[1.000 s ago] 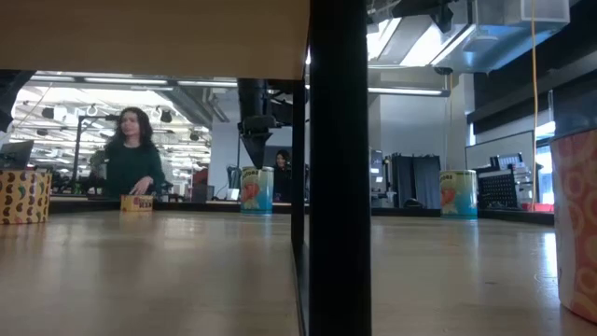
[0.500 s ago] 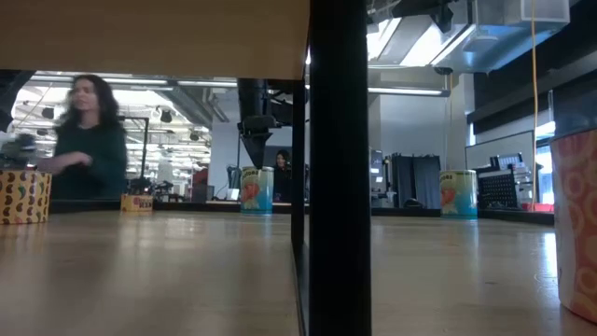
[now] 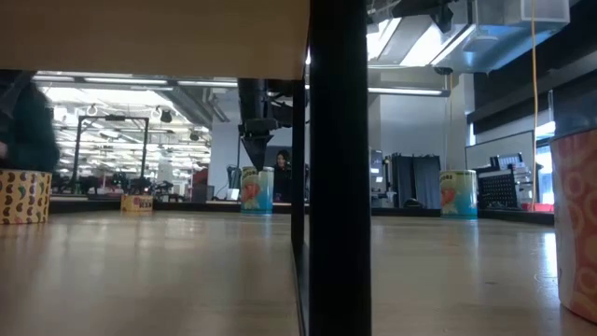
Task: Pick and place cans onto a shelf
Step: Put the left canned tomato on the shelf
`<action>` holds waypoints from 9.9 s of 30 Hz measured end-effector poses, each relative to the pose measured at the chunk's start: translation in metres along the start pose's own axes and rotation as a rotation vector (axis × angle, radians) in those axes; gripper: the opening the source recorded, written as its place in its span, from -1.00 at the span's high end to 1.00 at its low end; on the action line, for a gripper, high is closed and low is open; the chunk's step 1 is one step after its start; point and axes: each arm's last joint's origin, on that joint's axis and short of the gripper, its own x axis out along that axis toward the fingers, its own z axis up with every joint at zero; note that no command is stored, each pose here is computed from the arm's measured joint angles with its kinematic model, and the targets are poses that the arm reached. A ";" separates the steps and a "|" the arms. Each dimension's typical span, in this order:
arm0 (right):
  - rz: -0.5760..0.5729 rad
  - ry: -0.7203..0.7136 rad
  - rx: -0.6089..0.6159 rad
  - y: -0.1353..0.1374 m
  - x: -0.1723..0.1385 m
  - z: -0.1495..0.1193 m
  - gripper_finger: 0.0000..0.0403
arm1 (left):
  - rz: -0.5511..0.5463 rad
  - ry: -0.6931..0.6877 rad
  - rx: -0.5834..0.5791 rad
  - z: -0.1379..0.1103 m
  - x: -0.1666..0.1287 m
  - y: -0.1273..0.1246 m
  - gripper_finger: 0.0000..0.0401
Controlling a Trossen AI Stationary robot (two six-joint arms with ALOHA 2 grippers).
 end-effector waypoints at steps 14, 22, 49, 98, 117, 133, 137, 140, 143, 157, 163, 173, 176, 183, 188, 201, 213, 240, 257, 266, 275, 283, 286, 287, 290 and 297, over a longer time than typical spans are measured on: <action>0.000 0.000 0.000 0.000 0.000 0.000 0.98 | -0.002 0.019 0.002 -0.002 0.001 -0.001 0.97; 0.000 0.000 0.000 0.000 0.000 0.000 0.98 | -0.010 0.028 -0.014 -0.001 -0.001 -0.009 0.99; 0.000 0.001 0.000 0.000 0.000 0.000 0.98 | -0.096 -0.042 0.055 0.022 -0.128 -0.050 1.00; -0.003 0.025 -0.074 0.000 0.000 -0.003 0.98 | -0.409 -0.388 0.218 -0.113 -0.327 -0.239 1.00; -0.005 0.022 -0.075 0.000 0.000 -0.002 0.98 | -0.414 -0.179 0.051 -0.212 -0.315 -0.304 1.00; -0.032 0.019 -0.071 -0.001 0.000 -0.002 0.98 | -0.396 0.013 -0.068 -0.263 -0.298 -0.331 1.00; -0.033 0.019 -0.071 -0.001 0.000 -0.002 0.98 | -0.396 0.010 -0.067 -0.266 -0.299 -0.332 1.00; -0.033 0.019 -0.071 -0.001 0.000 -0.002 0.98 | -0.390 0.005 -0.067 -0.266 -0.298 -0.333 1.00; -0.033 0.020 -0.070 -0.001 0.000 -0.002 0.98 | -0.380 -0.011 -0.064 -0.265 -0.297 -0.335 1.00; -0.057 0.019 -0.070 -0.002 0.000 -0.002 0.98 | -0.304 -0.022 -0.008 -0.265 -0.280 -0.344 1.00; -0.056 0.019 -0.069 -0.002 0.000 -0.002 0.98 | -0.270 0.040 0.010 -0.269 -0.268 -0.345 1.00; -0.057 0.018 -0.023 -0.002 0.000 -0.002 0.98 | -0.296 0.051 0.001 -0.268 -0.273 -0.346 1.00; -0.057 0.017 -0.023 -0.002 0.000 -0.002 0.98 | -0.297 0.052 -0.001 -0.268 -0.273 -0.346 1.00; -0.057 0.017 -0.024 -0.002 0.000 -0.002 0.98 | -0.297 0.056 -0.030 -0.268 -0.273 -0.346 0.94; -0.057 0.018 -0.025 -0.002 0.000 -0.002 0.98 | -0.295 0.055 -0.052 -0.268 -0.273 -0.346 0.82; -0.057 0.018 -0.026 -0.002 0.000 -0.002 0.98 | -0.297 0.059 -0.053 -0.268 -0.274 -0.346 0.76; -0.057 0.018 -0.026 -0.002 0.000 -0.002 0.98 | -0.361 0.050 -0.057 -0.265 -0.289 -0.342 0.77; -0.057 0.017 -0.026 -0.002 0.000 -0.002 0.98 | -0.214 -0.211 -0.112 -0.210 -0.278 -0.317 1.00; -0.055 0.018 -0.026 -0.002 0.000 -0.002 0.98 | -0.248 -0.131 -0.172 -0.196 -0.273 -0.278 1.00; -0.053 0.019 -0.048 -0.002 0.000 -0.002 0.98 | -0.356 -0.144 -0.290 -0.227 -0.288 -0.228 1.00; -0.054 0.018 -0.019 -0.002 0.000 -0.002 0.98 | -0.349 0.111 -0.284 -0.265 -0.250 -0.225 1.00; -0.055 0.018 -0.018 -0.002 0.000 -0.002 0.98 | -0.366 0.102 -0.230 -0.266 -0.249 -0.227 1.00; -0.055 0.018 -0.019 -0.002 0.000 -0.002 0.98 | -0.376 0.101 -0.187 -0.265 -0.248 -0.230 1.00; -0.055 0.018 -0.019 -0.002 0.000 -0.002 0.98 | -0.381 0.103 -0.172 -0.264 -0.248 -0.232 1.00; -0.056 0.017 -0.018 -0.002 0.000 -0.002 0.98 | -0.386 0.100 -0.129 -0.261 -0.245 -0.239 1.00; -0.056 0.017 -0.018 -0.002 0.000 -0.002 0.98 | -0.363 0.095 -0.089 -0.256 -0.240 -0.249 1.00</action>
